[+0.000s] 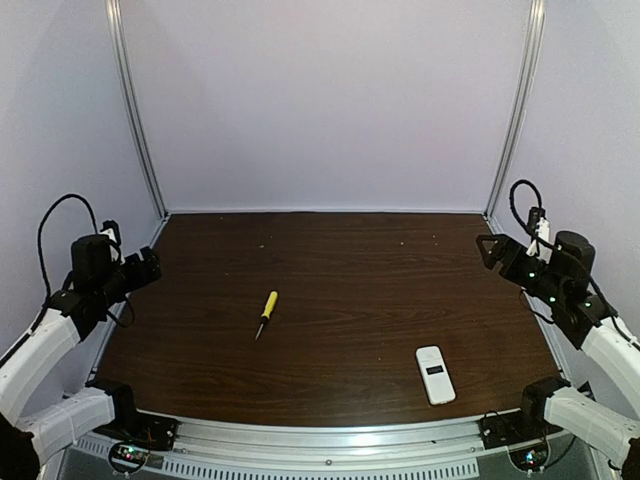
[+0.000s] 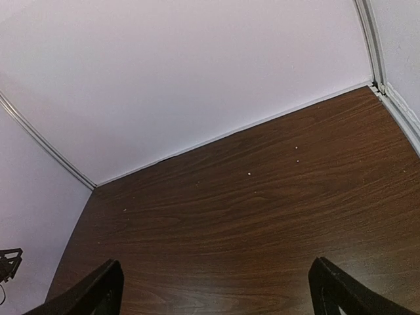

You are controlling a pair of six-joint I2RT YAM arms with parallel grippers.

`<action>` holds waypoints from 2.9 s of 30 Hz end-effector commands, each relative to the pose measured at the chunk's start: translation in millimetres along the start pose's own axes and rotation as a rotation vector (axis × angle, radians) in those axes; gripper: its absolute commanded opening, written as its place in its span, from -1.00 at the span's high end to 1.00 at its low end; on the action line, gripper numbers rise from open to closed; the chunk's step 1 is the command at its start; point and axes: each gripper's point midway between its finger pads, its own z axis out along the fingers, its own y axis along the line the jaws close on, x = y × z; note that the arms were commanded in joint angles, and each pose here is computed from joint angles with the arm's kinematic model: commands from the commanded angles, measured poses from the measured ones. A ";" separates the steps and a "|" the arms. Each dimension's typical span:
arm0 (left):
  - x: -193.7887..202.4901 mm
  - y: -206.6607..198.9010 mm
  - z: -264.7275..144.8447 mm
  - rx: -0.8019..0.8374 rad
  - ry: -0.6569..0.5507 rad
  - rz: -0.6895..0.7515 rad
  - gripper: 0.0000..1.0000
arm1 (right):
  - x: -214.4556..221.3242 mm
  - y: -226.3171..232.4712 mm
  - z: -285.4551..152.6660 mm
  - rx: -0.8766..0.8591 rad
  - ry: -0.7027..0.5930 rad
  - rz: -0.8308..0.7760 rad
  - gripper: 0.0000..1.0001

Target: Unload the batteries from the remote control

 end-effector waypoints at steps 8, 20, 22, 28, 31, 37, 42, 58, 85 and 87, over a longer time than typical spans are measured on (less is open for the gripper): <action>56.1 -43.8 4.1 0.139 0.163 0.122 -0.95 | 69.6 -28.7 -10.0 0.145 0.301 0.111 -0.99; 89.2 -66.0 -2.8 0.236 0.245 0.170 -0.95 | 129.9 -22.8 -36.2 0.319 0.461 -0.005 -0.99; 93.2 -67.5 -4.0 0.244 0.254 0.175 -0.95 | 142.3 -14.8 -36.9 0.313 0.495 -0.029 -0.99; 99.5 -72.9 -10.6 0.266 0.268 0.189 -0.95 | 183.0 6.4 -43.8 0.348 0.611 -0.178 -0.99; 104.0 -78.2 -16.3 0.284 0.272 0.200 -0.95 | 203.3 20.4 -49.8 0.342 0.643 -0.244 -0.99; 115.0 -81.6 -23.8 0.289 0.289 0.220 -0.95 | 233.5 8.8 -63.4 0.414 0.681 -0.356 -0.99; 125.7 -76.4 -24.9 0.268 0.309 0.228 -0.95 | 247.7 0.4 -72.0 0.386 0.693 -0.299 -0.99; 135.0 -65.0 -26.1 0.245 0.312 0.211 -0.95 | 298.0 -15.9 -85.0 0.343 0.814 -0.289 -0.88; 136.3 -75.0 -24.7 0.288 0.321 0.220 -0.95 | 277.2 37.4 -62.3 0.219 0.683 -0.429 0.20; 134.8 -91.7 -28.9 0.373 0.329 0.214 -0.95 | 266.9 56.4 -54.2 0.165 0.635 -0.454 0.22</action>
